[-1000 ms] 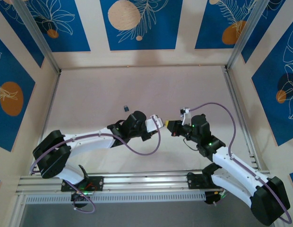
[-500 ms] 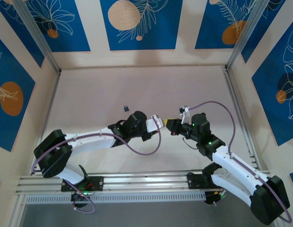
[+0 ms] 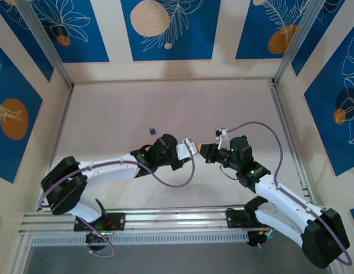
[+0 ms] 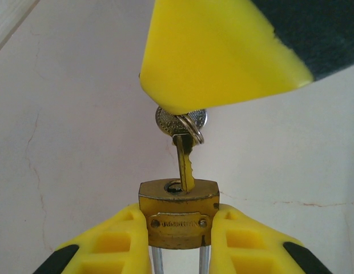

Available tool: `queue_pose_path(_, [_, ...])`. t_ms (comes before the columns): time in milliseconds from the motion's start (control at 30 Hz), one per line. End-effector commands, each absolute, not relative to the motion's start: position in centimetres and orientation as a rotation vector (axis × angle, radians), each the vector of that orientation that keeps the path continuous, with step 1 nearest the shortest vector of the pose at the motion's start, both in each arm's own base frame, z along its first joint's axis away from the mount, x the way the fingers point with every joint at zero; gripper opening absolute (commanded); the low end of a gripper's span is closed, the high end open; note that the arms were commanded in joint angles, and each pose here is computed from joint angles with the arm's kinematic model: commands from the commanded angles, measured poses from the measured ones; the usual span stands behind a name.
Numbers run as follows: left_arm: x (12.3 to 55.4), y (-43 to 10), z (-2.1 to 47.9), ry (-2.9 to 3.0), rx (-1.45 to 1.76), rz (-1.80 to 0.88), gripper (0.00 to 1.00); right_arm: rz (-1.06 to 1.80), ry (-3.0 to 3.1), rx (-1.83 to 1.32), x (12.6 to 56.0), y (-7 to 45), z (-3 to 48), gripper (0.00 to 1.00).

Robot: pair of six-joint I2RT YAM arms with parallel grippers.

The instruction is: Unlock with the key

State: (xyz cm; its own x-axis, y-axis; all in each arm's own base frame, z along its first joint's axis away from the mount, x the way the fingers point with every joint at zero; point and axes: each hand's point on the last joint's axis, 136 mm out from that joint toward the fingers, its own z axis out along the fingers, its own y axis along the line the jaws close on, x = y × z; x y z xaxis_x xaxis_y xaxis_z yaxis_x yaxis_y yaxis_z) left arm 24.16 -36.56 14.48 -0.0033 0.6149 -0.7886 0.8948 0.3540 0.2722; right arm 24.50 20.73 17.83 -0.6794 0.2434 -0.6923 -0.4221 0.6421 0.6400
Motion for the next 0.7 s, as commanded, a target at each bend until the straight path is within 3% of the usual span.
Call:
queue_pose_path(0, [24.05,-37.63,16.43,1.655,1.338,-0.42,0.16,1.056,2.046,-0.133,24.75,20.79,18.09,0.0])
queue_pose_path(667, [23.88,-37.68,16.57,1.654,1.336,-0.431,0.16,1.061,2.057,-0.116,24.94,20.99,17.64,0.0])
